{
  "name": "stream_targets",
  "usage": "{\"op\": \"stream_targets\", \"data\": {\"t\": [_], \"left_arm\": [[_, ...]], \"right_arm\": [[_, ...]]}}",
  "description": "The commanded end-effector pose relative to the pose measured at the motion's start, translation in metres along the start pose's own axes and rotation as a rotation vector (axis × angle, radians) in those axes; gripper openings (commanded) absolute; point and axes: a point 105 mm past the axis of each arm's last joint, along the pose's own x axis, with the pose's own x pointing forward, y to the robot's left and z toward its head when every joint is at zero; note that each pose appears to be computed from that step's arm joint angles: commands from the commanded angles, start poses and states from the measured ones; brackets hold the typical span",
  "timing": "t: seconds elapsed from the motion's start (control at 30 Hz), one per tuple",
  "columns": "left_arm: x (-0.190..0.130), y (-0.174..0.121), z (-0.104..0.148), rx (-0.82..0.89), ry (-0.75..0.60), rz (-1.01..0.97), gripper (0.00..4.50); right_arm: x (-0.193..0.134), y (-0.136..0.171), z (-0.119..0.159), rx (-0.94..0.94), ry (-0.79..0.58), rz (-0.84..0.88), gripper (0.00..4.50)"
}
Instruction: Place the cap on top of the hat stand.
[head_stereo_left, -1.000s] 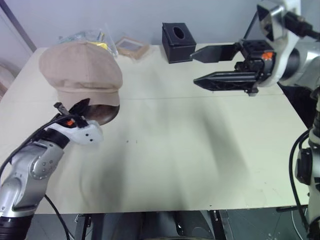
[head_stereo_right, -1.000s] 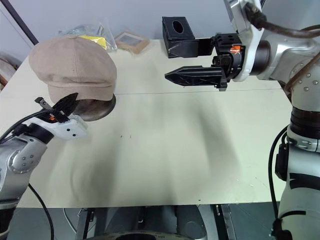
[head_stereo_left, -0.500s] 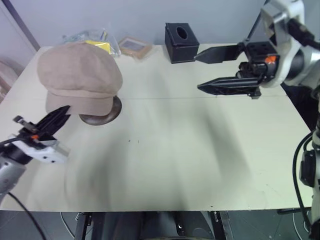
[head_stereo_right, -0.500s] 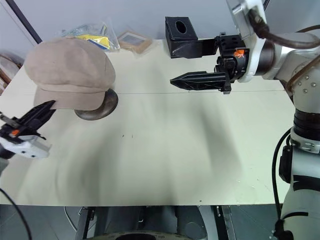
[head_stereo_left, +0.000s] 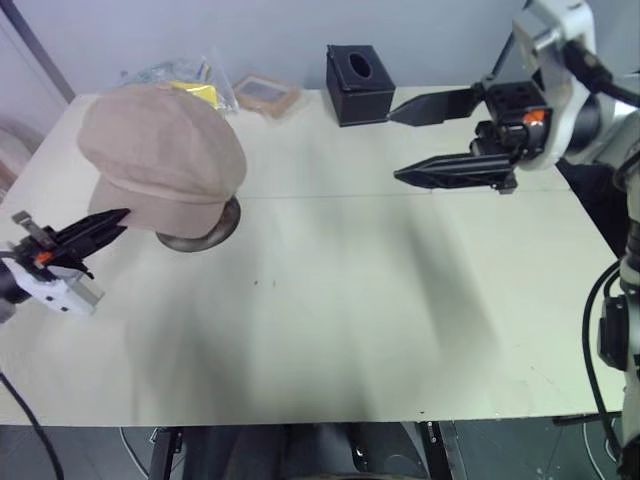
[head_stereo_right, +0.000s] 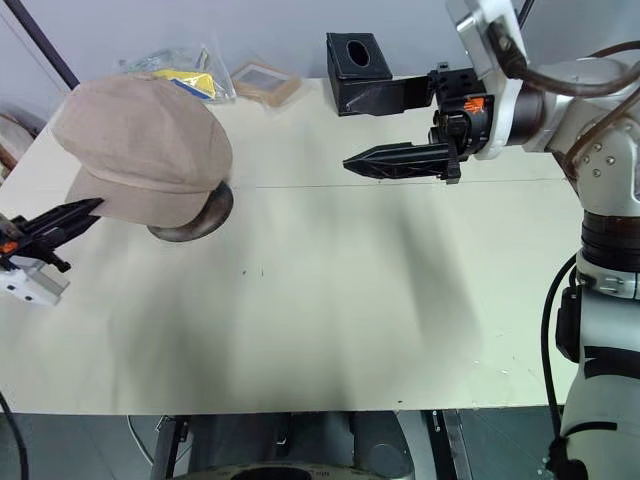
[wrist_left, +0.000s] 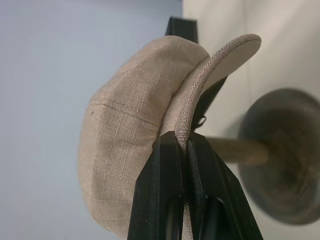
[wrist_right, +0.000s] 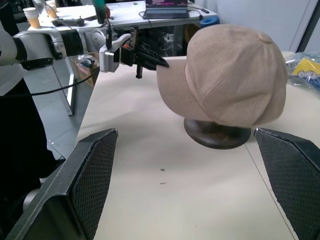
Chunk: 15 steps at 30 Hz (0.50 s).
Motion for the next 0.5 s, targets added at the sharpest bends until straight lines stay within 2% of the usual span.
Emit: {"op": "stream_targets", "data": {"t": [0.03, 0.1, 0.23, 0.27, 0.4, 0.5], "left_arm": [[-0.001, 0.001, 0.002, -0.011, -0.02, 0.018, 1.01], [-0.002, 0.001, 0.003, -0.025, -0.024, 0.028, 1.93], [-0.005, -0.003, 0.007, -0.05, -0.019, 0.042, 4.1], [-0.007, -0.004, 0.007, -0.058, -0.011, 0.044, 4.44], [-0.015, -0.008, 0.01, -0.08, 0.026, 0.05, 4.44], [-0.024, -0.016, 0.008, -0.131, 0.108, 0.022, 4.44]], "right_arm": [[-0.005, 0.002, 0.017, -0.061, -0.004, -0.018, 4.5], [-0.006, 0.001, 0.017, -0.057, -0.004, -0.025, 4.5], [-0.006, 0.001, 0.015, -0.058, -0.001, -0.029, 4.5], [-0.006, 0.0, 0.015, -0.058, -0.002, -0.03, 4.5], [-0.005, -0.001, 0.013, -0.054, -0.003, -0.031, 4.5], [-0.005, -0.003, 0.01, -0.05, -0.002, -0.031, 4.5]]}}
